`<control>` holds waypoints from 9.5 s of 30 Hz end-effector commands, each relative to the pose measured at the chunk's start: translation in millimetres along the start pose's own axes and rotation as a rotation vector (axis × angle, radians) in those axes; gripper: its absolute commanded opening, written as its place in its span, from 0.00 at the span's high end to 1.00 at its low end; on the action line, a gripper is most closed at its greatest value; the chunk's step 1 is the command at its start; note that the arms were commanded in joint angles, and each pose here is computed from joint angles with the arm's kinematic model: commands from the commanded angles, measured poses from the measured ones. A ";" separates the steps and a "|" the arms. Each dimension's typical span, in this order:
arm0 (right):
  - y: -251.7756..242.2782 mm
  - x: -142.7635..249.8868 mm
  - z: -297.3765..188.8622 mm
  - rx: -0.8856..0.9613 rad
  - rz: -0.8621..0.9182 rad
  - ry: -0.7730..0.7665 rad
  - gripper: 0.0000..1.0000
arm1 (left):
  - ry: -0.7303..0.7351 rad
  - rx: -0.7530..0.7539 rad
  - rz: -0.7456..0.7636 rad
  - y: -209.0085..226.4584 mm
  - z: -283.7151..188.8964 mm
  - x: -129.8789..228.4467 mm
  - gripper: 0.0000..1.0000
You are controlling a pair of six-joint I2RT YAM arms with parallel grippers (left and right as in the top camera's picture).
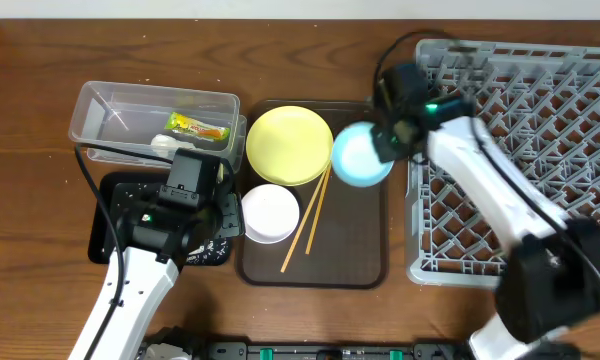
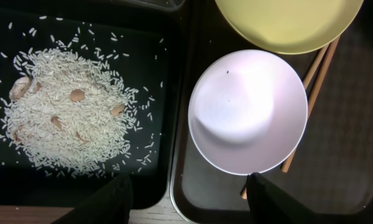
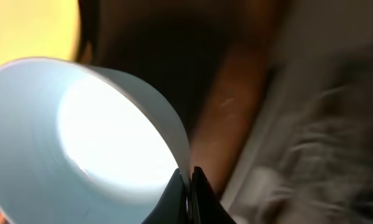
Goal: Sort waste into correct bins and load items into the dishwasher rack
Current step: 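Place the light-blue bowl into the back of the dish rack, then reach right gripper to the white bowl and grasp its rim, then carry the white bowl with right gripper and set it upright in the rack, then move right gripper to the chopsticks and grasp one chopstick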
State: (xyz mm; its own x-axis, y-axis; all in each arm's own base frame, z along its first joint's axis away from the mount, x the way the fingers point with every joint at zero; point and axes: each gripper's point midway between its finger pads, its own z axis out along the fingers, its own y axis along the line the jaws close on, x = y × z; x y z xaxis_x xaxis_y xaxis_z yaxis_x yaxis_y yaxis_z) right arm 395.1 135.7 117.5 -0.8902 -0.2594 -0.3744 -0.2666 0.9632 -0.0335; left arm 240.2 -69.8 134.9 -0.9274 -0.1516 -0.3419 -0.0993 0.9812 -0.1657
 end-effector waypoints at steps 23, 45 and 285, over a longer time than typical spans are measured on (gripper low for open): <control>-215.2 -87.1 -147.8 1.036 0.156 -0.424 0.99 | 0.005 -0.017 -0.005 4.1 3.1 1.5 0.38; -191.9 -95.6 -25.3 1.009 -0.055 -0.248 0.99 | 0.003 -0.016 -0.005 3.8 3.1 0.8 0.38; 138.4 110.7 81.1 -0.047 0.120 0.026 0.42 | 0.021 -0.218 -0.454 90.7 -16.5 15.4 0.26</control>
State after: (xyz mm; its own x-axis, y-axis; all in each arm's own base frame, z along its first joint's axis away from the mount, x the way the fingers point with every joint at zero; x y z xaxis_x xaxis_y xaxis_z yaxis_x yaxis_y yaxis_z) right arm 295.9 246.8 9.8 -0.9160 -0.1495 -0.3723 -0.1911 0.9785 0.0774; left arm 213.6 16.8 131.2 -0.7858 -0.5598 -0.2630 -0.5547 0.8259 -0.1008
